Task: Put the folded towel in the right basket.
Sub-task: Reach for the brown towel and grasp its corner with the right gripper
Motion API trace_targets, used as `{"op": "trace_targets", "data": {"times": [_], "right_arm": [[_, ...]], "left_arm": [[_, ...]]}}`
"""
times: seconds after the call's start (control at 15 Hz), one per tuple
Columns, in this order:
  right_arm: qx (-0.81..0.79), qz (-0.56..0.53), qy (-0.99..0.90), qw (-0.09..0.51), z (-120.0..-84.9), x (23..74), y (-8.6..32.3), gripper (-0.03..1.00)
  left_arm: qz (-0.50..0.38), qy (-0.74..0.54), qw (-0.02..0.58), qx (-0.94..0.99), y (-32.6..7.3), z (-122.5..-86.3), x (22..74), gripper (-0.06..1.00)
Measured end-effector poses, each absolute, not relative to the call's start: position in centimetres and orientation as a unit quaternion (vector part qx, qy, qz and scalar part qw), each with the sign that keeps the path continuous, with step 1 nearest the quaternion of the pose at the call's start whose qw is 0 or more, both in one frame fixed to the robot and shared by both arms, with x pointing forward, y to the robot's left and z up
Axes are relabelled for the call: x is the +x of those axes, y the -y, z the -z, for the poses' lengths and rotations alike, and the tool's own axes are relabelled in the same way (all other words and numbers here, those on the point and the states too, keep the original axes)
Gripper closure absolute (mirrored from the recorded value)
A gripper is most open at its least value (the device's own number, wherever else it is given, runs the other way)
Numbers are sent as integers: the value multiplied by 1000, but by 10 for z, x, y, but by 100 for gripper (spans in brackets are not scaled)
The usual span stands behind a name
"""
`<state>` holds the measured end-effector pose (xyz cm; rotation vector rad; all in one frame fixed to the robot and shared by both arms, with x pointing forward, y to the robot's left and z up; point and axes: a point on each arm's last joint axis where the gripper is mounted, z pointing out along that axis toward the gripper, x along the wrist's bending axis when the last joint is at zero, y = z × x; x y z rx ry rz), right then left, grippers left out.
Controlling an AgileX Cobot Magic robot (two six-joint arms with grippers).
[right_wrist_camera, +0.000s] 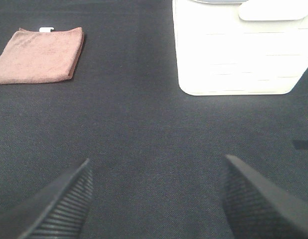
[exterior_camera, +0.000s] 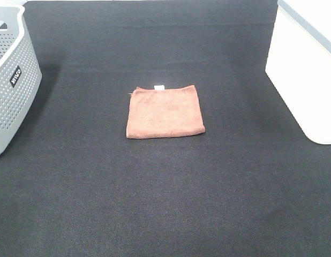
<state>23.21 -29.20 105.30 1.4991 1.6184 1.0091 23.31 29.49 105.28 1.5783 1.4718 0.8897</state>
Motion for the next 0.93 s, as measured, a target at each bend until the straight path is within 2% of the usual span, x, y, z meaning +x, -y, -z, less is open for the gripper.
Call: {"op": "trace_targets", "data": {"times": [0.2,0.4,0.93], "right_arm": [[575,-400,-617,358,-1064,244,292,29],[579,-418,-603,357,-1079,286,291,29],[598,-396,-661,220,-1113,452,274,29]], "left_arm": [[-351,-580,393,622,-295,-1053,233,7],[-351,-580,393,622,-295,-1053,233,7],[-351,-580,393,622,-295,-1053,233,7]]}}
